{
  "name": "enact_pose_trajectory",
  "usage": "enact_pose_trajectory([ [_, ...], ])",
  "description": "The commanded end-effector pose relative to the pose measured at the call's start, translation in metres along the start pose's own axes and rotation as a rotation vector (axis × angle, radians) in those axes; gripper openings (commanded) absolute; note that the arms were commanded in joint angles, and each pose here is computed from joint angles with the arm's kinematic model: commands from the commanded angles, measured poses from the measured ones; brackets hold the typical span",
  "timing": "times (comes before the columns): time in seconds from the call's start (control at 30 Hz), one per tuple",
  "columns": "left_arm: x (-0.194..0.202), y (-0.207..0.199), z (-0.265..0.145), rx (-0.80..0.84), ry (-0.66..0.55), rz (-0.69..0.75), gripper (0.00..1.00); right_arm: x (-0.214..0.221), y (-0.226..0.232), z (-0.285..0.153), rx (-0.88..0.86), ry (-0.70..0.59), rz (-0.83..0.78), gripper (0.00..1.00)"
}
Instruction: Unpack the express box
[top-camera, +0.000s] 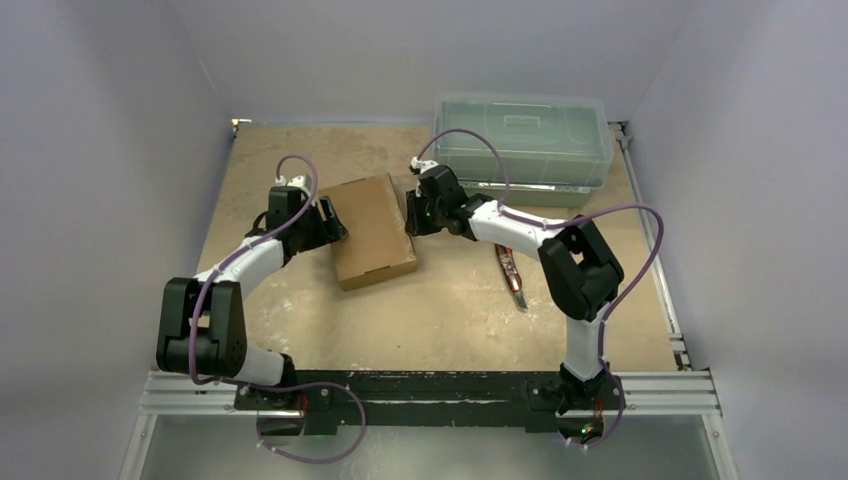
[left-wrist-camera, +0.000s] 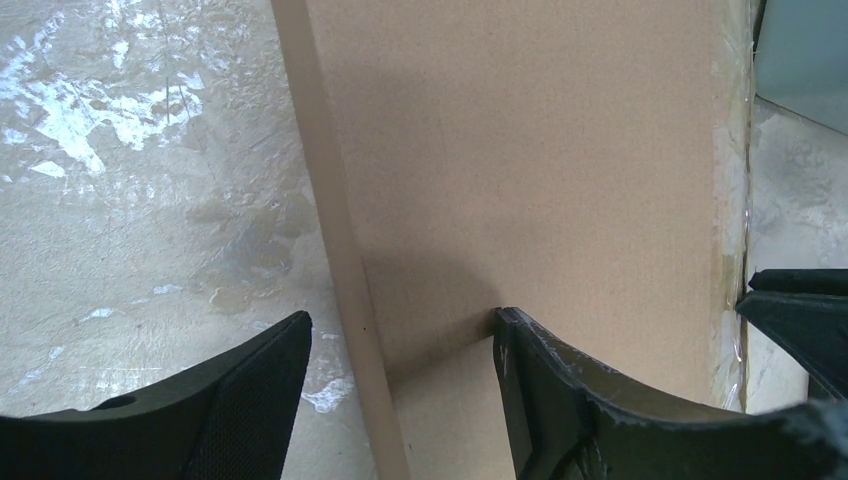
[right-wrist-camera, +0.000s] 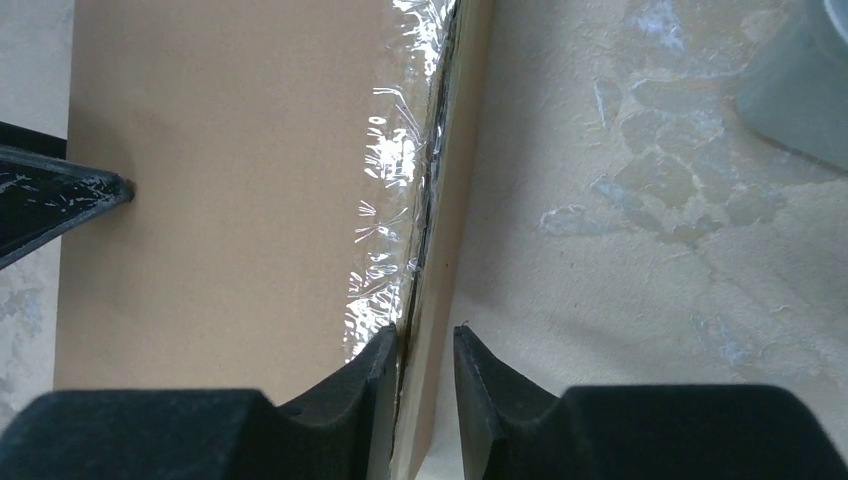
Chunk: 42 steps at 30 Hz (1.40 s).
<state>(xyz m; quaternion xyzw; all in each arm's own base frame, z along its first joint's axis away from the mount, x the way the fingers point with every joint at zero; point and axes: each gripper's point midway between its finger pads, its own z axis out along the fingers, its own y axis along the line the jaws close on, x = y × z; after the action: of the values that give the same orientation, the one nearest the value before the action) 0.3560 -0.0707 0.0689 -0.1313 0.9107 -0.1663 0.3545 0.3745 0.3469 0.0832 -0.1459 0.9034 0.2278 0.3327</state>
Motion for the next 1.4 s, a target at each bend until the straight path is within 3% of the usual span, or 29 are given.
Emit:
enact_pose_trajectory([
  [0.0, -0.011, 0.004, -0.001, -0.026, -0.025, 0.011, 0.65, -0.007, 0.002, 0.0, 0.005, -0.027, -0.005, 0.27],
  [0.13, -0.011, 0.005, -0.001, -0.031, -0.024, 0.012, 0.65, -0.006, -0.009, -0.002, 0.065, -0.029, 0.0, 0.17],
  [0.63, -0.01, 0.01, 0.0, -0.059, -0.021, 0.017, 0.64, 0.005, -0.031, -0.014, 0.169, -0.037, 0.006, 0.17],
  [0.93, -0.009, 0.009, 0.0, -0.055, -0.018, 0.018, 0.64, 0.017, -0.01, 0.004, 0.047, -0.009, -0.007, 0.18],
  [1.2, -0.007, 0.017, 0.001, -0.089, -0.009, 0.02, 0.64, 0.03, -0.06, -0.006, 0.321, -0.024, 0.062, 0.18],
  [1.37, -0.004, 0.018, 0.005, -0.099, 0.009, 0.015, 0.64, 0.032, -0.058, -0.008, 0.276, -0.033, 0.05, 0.17],
])
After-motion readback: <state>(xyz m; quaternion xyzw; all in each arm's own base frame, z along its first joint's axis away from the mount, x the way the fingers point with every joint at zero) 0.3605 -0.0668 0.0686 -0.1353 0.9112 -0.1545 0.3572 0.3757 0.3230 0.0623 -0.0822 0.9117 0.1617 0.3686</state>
